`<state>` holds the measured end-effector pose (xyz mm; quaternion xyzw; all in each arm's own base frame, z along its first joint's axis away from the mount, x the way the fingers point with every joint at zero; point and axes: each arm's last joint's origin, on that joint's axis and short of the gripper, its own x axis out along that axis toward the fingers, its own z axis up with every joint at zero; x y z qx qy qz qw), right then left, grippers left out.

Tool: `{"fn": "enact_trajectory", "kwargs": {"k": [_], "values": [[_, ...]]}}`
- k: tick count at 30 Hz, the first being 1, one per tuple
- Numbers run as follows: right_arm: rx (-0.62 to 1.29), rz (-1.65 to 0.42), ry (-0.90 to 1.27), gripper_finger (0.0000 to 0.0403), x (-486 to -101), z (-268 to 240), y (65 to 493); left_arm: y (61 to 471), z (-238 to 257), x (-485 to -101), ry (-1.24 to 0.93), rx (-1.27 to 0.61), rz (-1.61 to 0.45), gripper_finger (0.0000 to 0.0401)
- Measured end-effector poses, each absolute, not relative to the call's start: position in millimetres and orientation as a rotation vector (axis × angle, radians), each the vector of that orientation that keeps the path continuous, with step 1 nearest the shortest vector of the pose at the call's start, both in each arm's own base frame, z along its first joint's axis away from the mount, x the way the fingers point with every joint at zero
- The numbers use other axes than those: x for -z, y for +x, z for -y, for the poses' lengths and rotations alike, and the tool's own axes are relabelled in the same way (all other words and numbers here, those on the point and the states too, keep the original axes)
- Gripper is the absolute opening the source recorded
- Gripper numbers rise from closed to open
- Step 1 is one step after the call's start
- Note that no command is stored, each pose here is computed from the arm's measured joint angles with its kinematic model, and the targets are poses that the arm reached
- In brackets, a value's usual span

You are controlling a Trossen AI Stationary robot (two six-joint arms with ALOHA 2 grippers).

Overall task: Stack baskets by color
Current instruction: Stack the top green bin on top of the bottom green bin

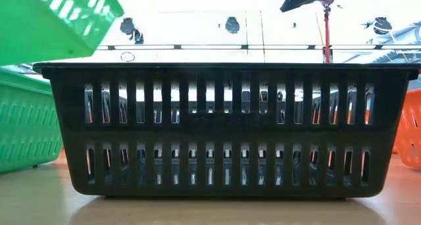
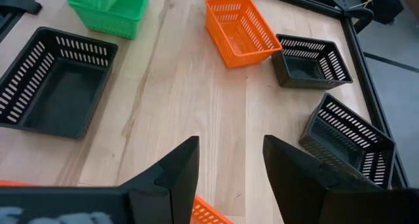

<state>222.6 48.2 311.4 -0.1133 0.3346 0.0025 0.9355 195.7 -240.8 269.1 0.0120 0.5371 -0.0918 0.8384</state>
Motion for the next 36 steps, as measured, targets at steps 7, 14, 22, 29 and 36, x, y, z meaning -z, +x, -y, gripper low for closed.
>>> {"fn": "enact_trajectory", "kwargs": {"k": [7,14,22,29,36], "values": [[-0.005,-0.684,-0.232,0.0164,-311,-48,223,191,239,-267,0.037,0.162,-1.179,0.0007],[-0.005,-0.685,-0.232,0.0164,-311,-48,223,189,237,-266,0.009,0.12,-1.207,0.0021],[-0.005,-0.685,-0.232,0.0164,-311,-48,223,189,238,-265,-0.042,0.099,-1.218,0.0022],[-0.006,-0.685,-0.232,0.0164,-311,-48,223,187,235,-251,-0.077,0.054,-1.234,0.0035],[-0.005,-0.684,-0.231,0.0164,-311,-48,223,189,237,-249,-0.088,0.075,-1.222,0.0032]]}}
